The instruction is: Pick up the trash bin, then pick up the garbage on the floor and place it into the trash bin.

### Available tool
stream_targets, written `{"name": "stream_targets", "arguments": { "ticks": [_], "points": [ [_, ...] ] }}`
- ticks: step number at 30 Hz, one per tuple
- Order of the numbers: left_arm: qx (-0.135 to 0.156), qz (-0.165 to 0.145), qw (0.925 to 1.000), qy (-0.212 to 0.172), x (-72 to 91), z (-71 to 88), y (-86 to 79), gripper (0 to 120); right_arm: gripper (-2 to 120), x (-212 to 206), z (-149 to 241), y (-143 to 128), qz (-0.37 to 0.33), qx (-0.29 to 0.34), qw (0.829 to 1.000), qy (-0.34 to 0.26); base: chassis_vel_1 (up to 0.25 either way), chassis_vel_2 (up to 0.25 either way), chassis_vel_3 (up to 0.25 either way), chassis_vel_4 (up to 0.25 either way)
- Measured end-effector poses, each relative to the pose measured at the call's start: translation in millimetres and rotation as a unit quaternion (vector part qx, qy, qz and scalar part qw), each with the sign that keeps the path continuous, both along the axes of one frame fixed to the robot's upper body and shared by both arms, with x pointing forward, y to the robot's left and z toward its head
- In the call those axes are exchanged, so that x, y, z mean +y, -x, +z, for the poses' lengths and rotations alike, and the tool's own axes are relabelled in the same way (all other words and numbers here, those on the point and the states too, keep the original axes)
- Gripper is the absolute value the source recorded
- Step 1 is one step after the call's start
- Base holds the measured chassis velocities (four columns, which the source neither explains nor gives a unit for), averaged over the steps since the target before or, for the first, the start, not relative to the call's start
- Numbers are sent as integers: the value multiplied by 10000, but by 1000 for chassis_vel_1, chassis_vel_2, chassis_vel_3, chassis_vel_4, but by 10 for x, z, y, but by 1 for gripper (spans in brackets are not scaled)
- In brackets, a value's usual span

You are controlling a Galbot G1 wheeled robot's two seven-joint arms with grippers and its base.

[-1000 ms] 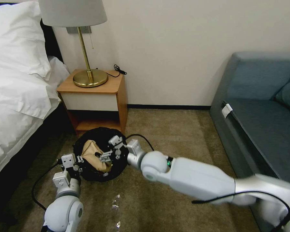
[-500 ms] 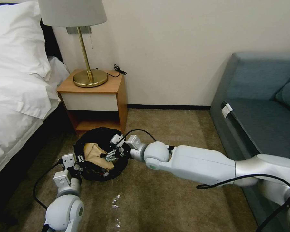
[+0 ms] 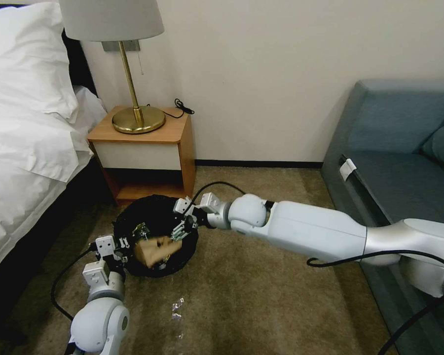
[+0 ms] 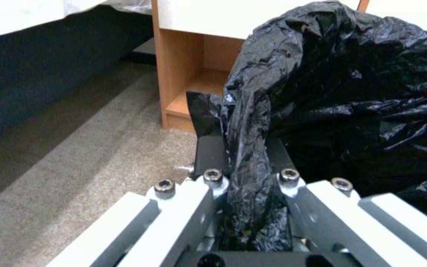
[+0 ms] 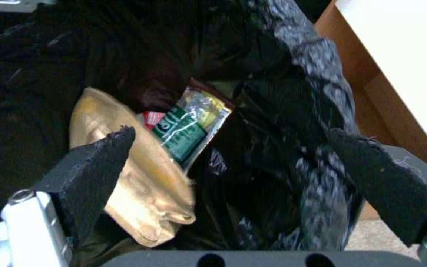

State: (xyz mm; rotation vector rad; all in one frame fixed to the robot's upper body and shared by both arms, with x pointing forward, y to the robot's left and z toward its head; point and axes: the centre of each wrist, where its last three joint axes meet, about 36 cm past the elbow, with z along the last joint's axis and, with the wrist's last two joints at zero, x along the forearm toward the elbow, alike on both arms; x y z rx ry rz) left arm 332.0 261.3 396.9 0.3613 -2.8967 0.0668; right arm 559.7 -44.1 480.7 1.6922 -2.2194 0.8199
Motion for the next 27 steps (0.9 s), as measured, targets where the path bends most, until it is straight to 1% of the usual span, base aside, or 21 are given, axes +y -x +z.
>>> {"name": "stream_targets", "arguments": {
  "ticks": [3,6,9,10,11,12,13,14,15,17,18,20,21,22,23,24,25,26,27],
  "points": [
    [1,-2,10000,15,-9,-4,-10,4,100,69,50,-34,53,-41,10000,5,0,0,0,0],
    [4,-1,10000,11,-7,-6,-12,4,100,46,69,-46,43,-55,10000,-18,0,0,0,0],
    [38,11,10000,-9,15,-34,-29,4,100,-169,136,-89,-251,-133,9989,-360,0,0,0,0],
    [38,11,10000,-9,15,-34,-29,4,100,-169,136,-89,-251,-133,9989,-360,0,0,0,0],
    [40,10,10000,-14,18,-39,-37,4,100,-244,159,-91,-421,-172,9974,-550,0,0,0,0],
    [40,10,10000,-14,18,-39,-37,4,100,-244,159,-91,-421,-172,9974,-550,0,0,0,0],
    [38,2,10000,-14,16,-44,-55,4,100,-369,203,-73,-798,-241,9927,-876,0,0,0,0],
    [39,0,10000,-14,16,-48,-67,4,100,-417,212,-49,-1014,-283,9889,-1045,0,0,0,0],
    [39,0,10000,-14,16,-48,-67,4,100,-417,212,-49,-1014,-283,9889,-1045,0,0,0,0],
    [46,6,10000,-12,38,-77,-112,4,100,-629,227,65,-1988,-352,9650,-1672,0,0,0,0],
    [46,6,10000,-12,38,-77,-112,4,100,-629,227,65,-1988,-352,9650,-1672,0,0,0,0],
    [31,-23,10000,-36,68,-99,-139,4,100,-903,157,159,-2760,-350,9366,-2132,0,0,0,0],
    [31,-23,10000,-36,68,-99,-139,4,100,-903,157,159,-2760,-350,9366,-2132,0,0,0,0],
    [34,-42,10000,-60,85,-116,-153,4,100,-1078,20,240,-3264,-349,9135,-2403,0,0,0,0],
    [34,-42,10000,-60,85,-116,-153,4,100,-1078,20,240,-3264,-349,9135,-2403,0,0,0,0],
    [47,-62,9999,-86,102,-127,-162,4,100,-1227,-87,315,-3699,-382,8922,-2562,0,0,0,0],
    [62,-74,9999,-108,114,-137,-167,4,100,-1410,-145,389,-4150,-488,8666,-2729,0,0,0,0],
    [62,-74,9999,-108,114,-137,-167,4,100,-1410,-145,389,-4150,-488,8666,-2729,0,0,0,0],
    [67,-103,9998,-125,119,-143,-170,4,100,-1553,-193,461,-4478,-592,8454,-2849,0,0,0,0]
  ]
}}
